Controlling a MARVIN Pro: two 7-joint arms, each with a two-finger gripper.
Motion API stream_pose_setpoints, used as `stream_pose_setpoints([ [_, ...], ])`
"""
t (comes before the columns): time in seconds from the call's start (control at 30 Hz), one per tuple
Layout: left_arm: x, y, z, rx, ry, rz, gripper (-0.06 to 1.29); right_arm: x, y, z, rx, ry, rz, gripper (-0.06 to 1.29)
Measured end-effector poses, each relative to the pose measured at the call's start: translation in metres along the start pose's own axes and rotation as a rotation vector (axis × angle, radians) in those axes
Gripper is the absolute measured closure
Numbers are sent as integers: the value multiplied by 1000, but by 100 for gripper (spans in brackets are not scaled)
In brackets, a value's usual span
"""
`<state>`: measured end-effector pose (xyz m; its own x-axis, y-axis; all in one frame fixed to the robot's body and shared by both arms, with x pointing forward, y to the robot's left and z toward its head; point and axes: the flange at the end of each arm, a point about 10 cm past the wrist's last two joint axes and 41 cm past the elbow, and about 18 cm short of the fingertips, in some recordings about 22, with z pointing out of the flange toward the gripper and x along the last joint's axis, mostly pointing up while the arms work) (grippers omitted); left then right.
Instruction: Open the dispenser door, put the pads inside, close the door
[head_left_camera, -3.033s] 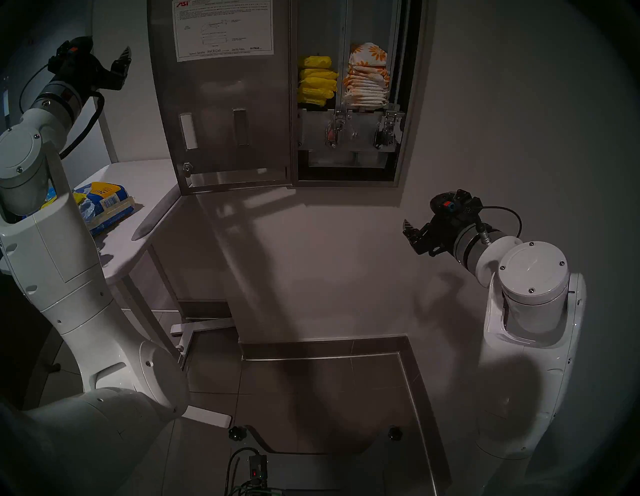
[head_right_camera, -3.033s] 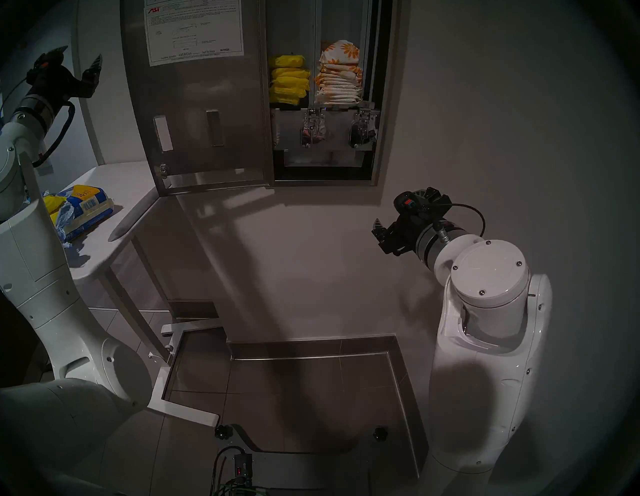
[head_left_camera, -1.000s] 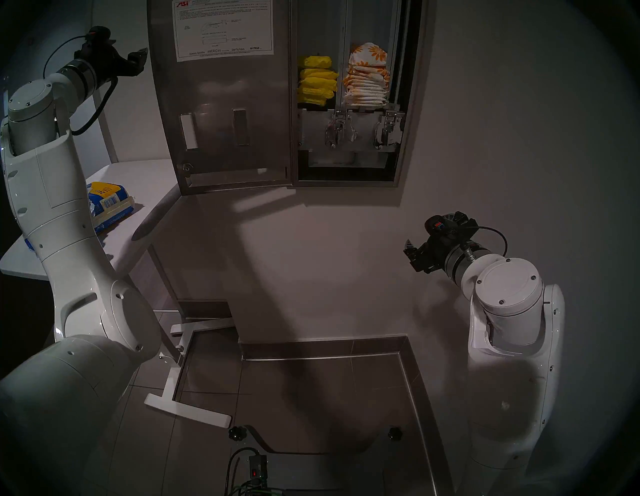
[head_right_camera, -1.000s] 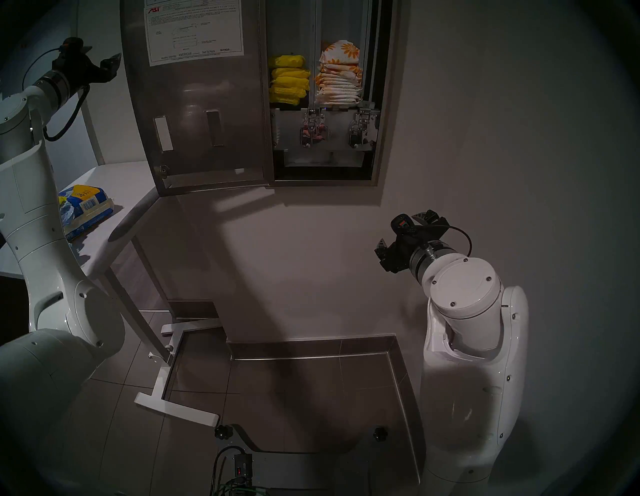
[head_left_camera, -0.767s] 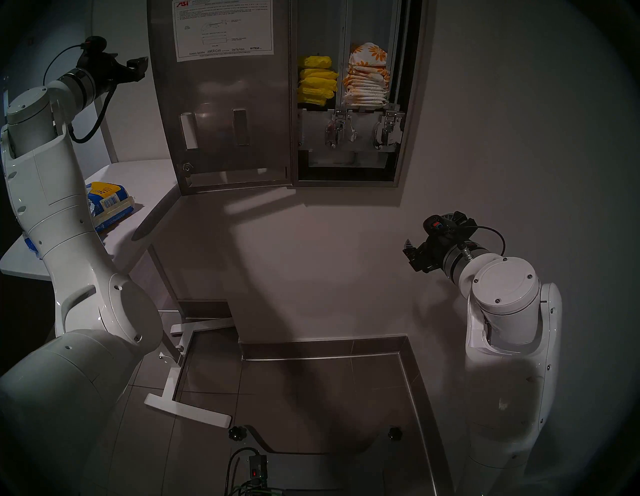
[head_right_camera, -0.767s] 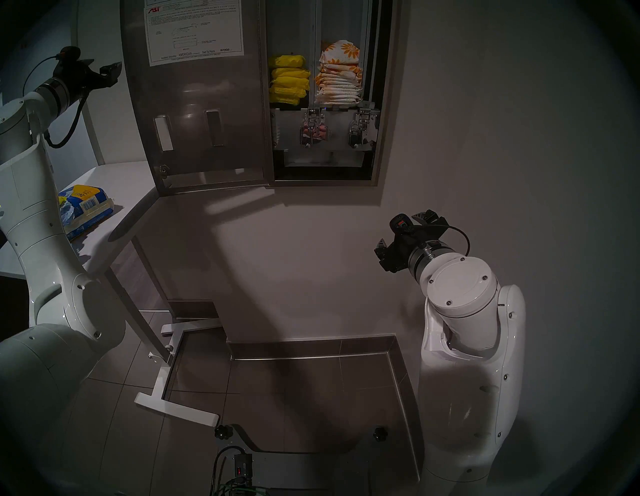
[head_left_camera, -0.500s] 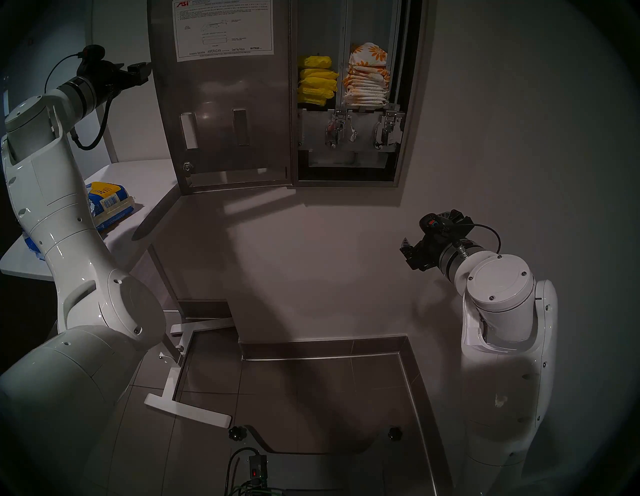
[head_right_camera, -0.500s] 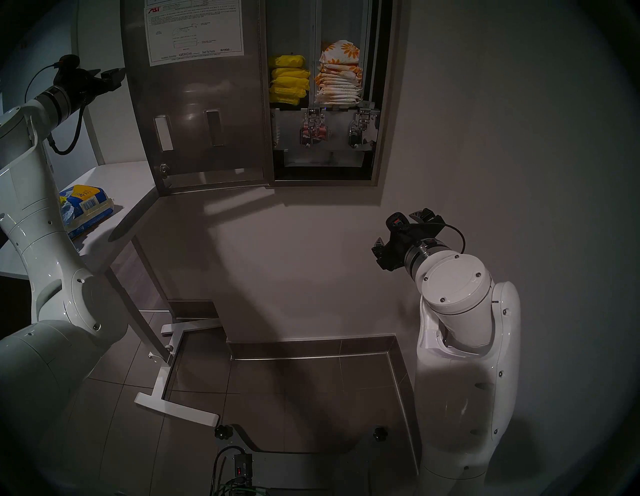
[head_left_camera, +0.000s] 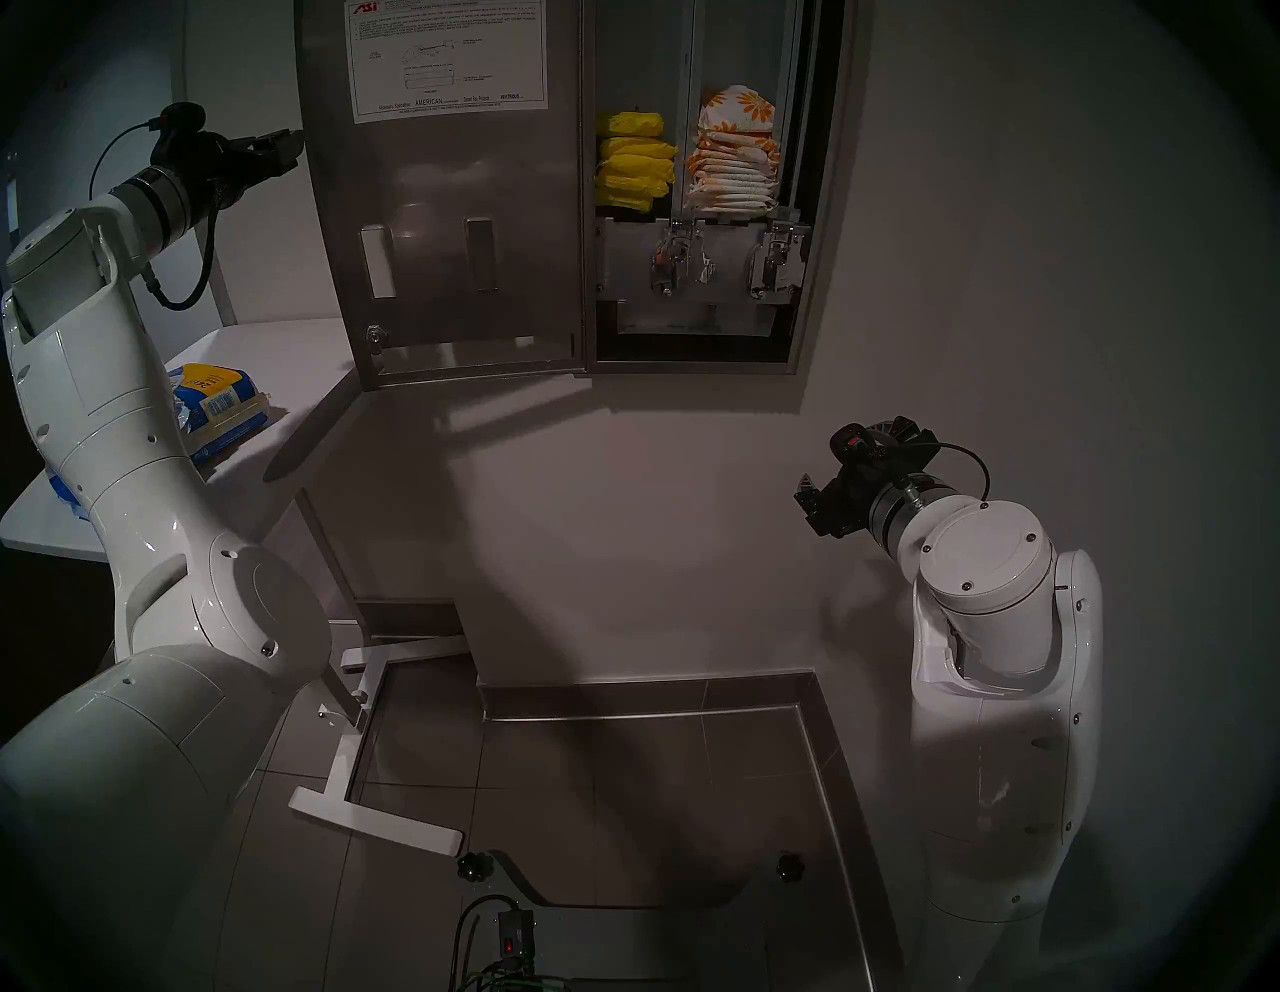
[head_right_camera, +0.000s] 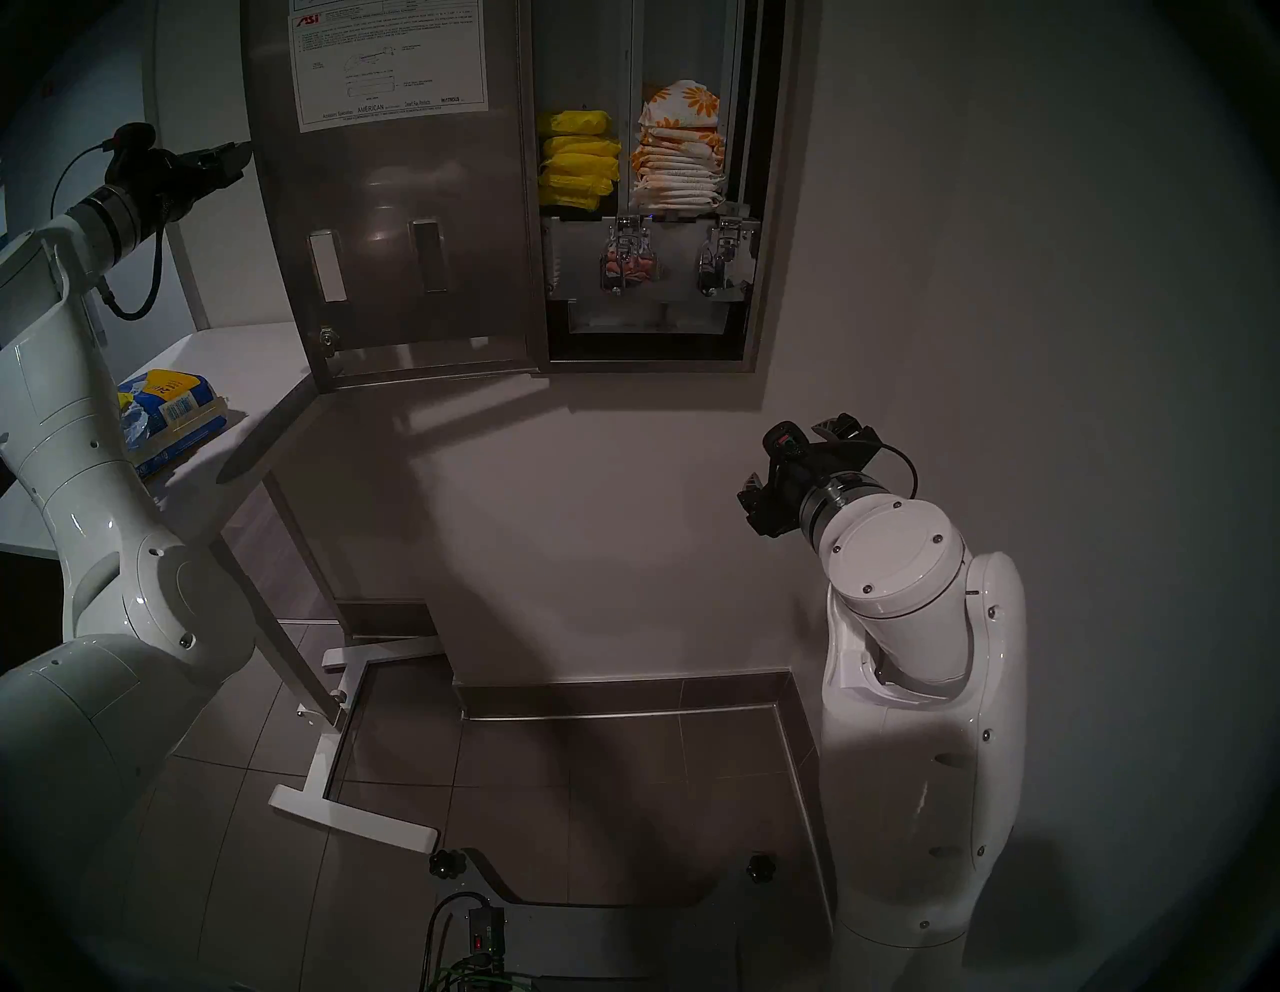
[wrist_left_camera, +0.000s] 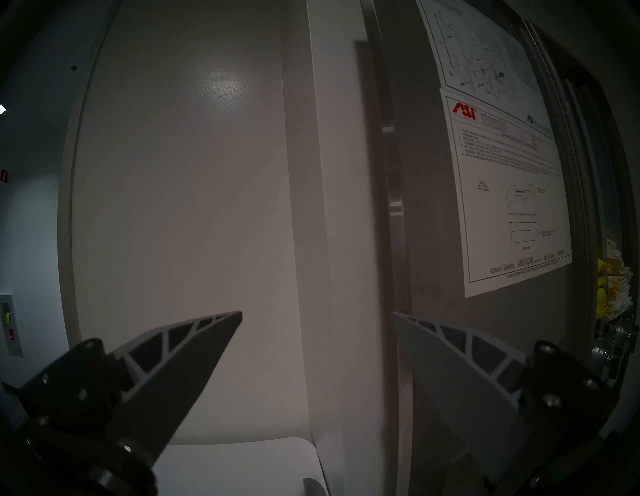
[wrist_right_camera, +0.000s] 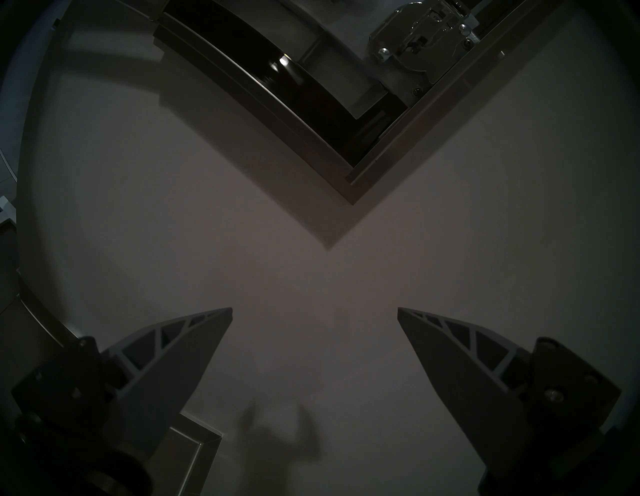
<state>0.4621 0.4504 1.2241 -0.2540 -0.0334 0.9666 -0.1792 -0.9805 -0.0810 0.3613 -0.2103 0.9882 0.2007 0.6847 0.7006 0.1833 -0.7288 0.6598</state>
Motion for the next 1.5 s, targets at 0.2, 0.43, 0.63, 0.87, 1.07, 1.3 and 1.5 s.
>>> stream_pose_setpoints([
  [0.2,-1,-1,-6,-53,12,-20,1,0,1,2,-2,-5,-3,-2],
  [0.43,-3,-4,-15,-95,17,-38,6,-1,1,5,-2,-10,-4,-2],
  [0.63,-4,-6,-20,-120,20,-46,6,-1,0,6,0,-13,-4,-2],
  [0.87,-9,-5,-25,-125,17,-78,6,0,-1,7,0,-16,-5,-2],
  [1.07,-17,5,-25,-110,15,-124,6,0,-1,7,-1,-19,-3,-2],
  [1.3,-17,22,-23,-120,24,-141,6,0,-1,7,-2,-21,-1,-2],
  [1.5,-20,38,-19,-149,23,-156,16,-1,-2,4,-5,-23,2,-2],
])
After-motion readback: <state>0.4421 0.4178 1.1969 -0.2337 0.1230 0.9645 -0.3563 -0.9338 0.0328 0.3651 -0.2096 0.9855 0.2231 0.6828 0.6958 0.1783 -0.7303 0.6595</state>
